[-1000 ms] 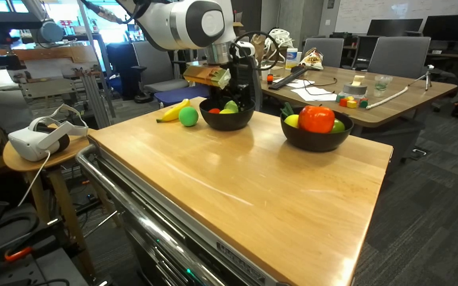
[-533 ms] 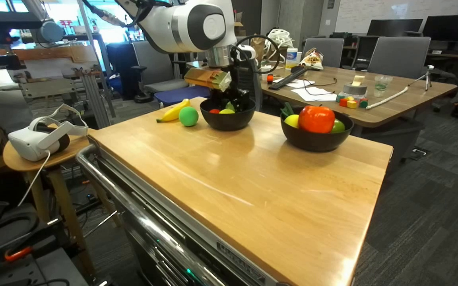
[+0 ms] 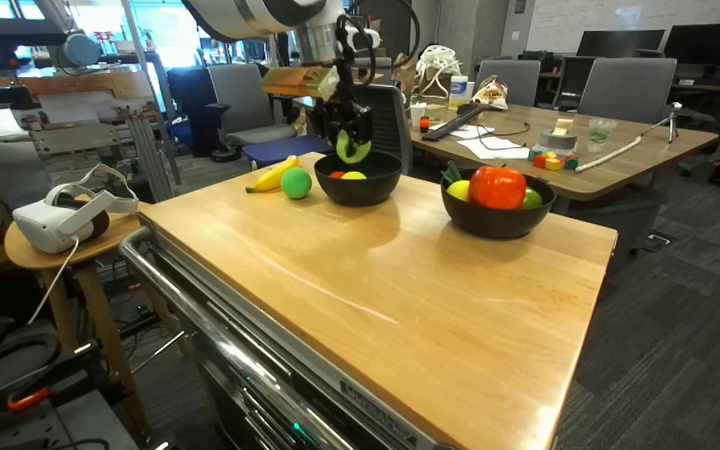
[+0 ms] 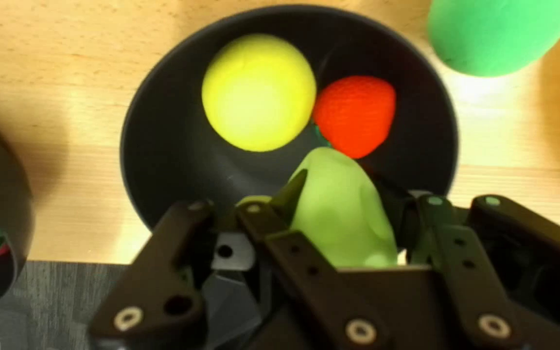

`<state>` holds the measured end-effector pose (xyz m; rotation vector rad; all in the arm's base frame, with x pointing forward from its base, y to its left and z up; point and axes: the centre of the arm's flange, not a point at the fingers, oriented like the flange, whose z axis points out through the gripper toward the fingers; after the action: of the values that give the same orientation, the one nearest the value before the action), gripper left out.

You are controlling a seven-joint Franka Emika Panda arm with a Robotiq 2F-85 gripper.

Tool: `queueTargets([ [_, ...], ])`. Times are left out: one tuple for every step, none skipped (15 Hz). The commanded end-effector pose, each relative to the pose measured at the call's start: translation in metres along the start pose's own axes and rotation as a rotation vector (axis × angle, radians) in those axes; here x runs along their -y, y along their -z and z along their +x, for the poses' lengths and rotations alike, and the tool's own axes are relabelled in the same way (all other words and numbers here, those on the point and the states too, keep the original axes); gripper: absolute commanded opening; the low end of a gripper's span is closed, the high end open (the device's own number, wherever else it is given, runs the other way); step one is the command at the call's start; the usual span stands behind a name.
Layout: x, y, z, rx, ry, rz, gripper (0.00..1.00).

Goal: Pick the objects in the bowls and put them on the counter

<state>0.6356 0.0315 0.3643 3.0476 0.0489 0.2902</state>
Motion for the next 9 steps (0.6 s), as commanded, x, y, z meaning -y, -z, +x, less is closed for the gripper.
queueTargets([
  [0.033, 0.07, -0.053, -0.01, 0.07, -0.046, 0.14],
  [0.045, 0.08, -0.067, 0.003, 0.09, -0.061, 0.12],
  [0.059, 0.086, -0.084, 0.028, 0.113, -0.062, 0.09],
  [0.074, 0.091, -0.101, 0.052, 0.132, -0.055, 0.14],
  [0.091, 0.088, -0.12, 0.08, 0.146, -0.043, 0.14],
  [0.105, 0.085, -0.134, 0.105, 0.161, -0.03, 0.14],
  [0.12, 0.078, -0.148, 0.133, 0.175, -0.006, 0.15],
  [0.133, 0.071, -0.16, 0.152, 0.185, 0.01, 0.15],
  [0.145, 0.061, -0.171, 0.172, 0.201, 0.039, 0.14],
])
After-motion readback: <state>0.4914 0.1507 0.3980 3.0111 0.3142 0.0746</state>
